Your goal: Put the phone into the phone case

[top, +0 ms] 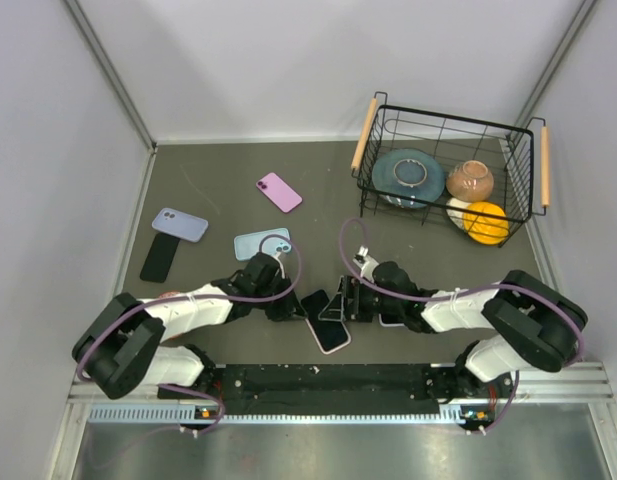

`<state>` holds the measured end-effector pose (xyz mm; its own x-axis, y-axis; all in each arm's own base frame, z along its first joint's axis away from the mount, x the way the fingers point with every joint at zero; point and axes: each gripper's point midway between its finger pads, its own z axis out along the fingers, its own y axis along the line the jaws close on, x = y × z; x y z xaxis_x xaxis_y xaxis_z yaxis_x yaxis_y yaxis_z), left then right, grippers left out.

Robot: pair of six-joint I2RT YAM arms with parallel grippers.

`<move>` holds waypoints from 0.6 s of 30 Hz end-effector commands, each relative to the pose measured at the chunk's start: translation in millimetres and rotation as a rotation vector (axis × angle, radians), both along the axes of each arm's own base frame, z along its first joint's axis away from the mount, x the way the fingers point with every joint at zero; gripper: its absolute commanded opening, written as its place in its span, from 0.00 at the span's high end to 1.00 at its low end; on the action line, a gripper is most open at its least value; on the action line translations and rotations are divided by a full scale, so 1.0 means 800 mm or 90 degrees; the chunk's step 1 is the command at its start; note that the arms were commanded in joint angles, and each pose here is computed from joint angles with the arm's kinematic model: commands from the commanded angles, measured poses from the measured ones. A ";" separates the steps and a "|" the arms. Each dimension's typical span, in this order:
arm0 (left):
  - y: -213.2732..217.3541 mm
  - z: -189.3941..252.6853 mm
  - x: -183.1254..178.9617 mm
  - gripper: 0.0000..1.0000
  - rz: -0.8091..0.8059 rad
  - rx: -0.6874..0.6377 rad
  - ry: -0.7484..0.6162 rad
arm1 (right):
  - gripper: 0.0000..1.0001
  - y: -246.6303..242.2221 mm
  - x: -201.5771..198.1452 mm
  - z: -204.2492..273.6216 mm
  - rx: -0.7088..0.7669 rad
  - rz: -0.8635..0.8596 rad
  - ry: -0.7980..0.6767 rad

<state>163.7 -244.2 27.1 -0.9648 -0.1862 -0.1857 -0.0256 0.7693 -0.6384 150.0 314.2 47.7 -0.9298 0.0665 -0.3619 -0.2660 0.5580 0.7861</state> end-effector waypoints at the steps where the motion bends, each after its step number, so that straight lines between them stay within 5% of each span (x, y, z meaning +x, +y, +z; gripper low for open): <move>1: -0.004 -0.001 -0.017 0.86 -0.044 -0.021 0.000 | 0.26 0.035 -0.017 0.067 0.160 0.083 -0.020; 13: -0.007 0.008 -0.015 0.85 -0.047 -0.033 -0.018 | 0.59 0.031 -0.013 0.048 0.135 0.073 -0.014; 18: -0.007 0.009 -0.013 0.85 -0.049 -0.031 -0.022 | 0.65 0.028 -0.007 0.030 0.092 0.065 -0.011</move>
<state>149.5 -243.6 28.9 -0.9748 -0.1381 -0.1754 0.0119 0.7525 -0.6585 140.3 323.0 55.7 -0.9440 0.0473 -0.3266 -0.2696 0.4601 0.8459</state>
